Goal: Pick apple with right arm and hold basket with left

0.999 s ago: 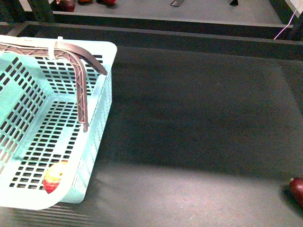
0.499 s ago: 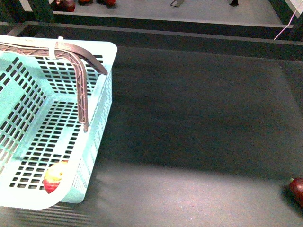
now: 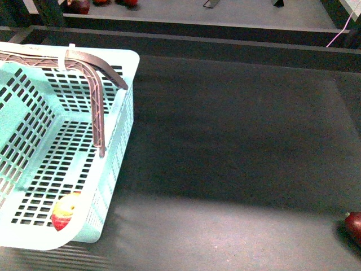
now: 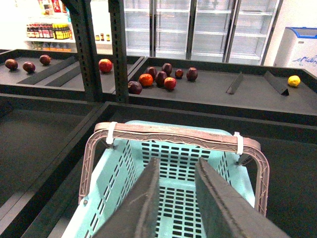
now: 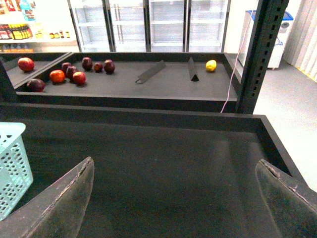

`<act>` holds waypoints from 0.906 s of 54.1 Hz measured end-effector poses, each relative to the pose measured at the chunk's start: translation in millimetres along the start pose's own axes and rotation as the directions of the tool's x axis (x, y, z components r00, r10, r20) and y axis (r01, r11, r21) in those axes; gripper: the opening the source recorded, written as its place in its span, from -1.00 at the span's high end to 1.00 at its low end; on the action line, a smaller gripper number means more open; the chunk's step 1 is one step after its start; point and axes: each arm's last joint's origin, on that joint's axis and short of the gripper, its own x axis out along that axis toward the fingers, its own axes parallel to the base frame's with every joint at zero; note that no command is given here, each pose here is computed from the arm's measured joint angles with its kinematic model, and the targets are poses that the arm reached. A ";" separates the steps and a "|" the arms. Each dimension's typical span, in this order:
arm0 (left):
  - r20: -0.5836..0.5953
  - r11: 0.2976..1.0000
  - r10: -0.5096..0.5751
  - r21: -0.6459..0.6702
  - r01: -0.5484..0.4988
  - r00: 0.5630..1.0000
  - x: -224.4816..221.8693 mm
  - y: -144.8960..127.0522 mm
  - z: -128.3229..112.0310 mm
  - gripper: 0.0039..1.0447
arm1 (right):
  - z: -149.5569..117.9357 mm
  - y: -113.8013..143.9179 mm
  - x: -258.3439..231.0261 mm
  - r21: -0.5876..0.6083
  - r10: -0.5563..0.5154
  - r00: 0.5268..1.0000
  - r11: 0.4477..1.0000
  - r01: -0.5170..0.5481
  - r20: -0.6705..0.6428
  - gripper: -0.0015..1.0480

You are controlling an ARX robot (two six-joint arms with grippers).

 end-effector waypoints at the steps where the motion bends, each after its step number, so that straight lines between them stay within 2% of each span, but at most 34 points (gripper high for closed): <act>1: 0.000 1.000 0.000 0.000 0.000 1.000 0.0 0.0 0.0 0.36 | 0.0 0.0 0.0 0.000 0.000 1.000 1.000 0.000 0.000 -0.83; 5: 0.000 1.000 0.000 0.000 0.000 1.000 0.0 0.0 0.0 -0.01 | 0.0 0.0 0.0 0.000 0.000 1.000 1.000 0.000 0.000 -0.83; 13: 0.000 1.000 0.000 0.000 0.000 1.000 0.0 0.0 0.0 -0.46 | 0.0 0.0 0.0 0.000 0.000 1.000 1.000 0.000 0.000 -0.83; 17: 0.000 1.000 0.000 0.000 0.000 1.000 0.0 0.0 0.0 -0.80 | 0.0 0.0 0.0 0.000 0.000 1.000 1.000 0.000 0.000 -0.83; 19: 0.000 1.000 0.000 0.001 0.000 1.000 0.0 0.0 0.0 -0.90 | 0.0 0.0 0.0 0.000 0.000 1.000 1.000 0.000 0.000 -0.83; 49: 0.000 1.000 0.000 0.002 0.000 1.000 0.0 0.0 0.0 -0.87 | 0.0 0.0 0.0 0.000 0.000 1.000 1.000 0.000 0.000 -0.83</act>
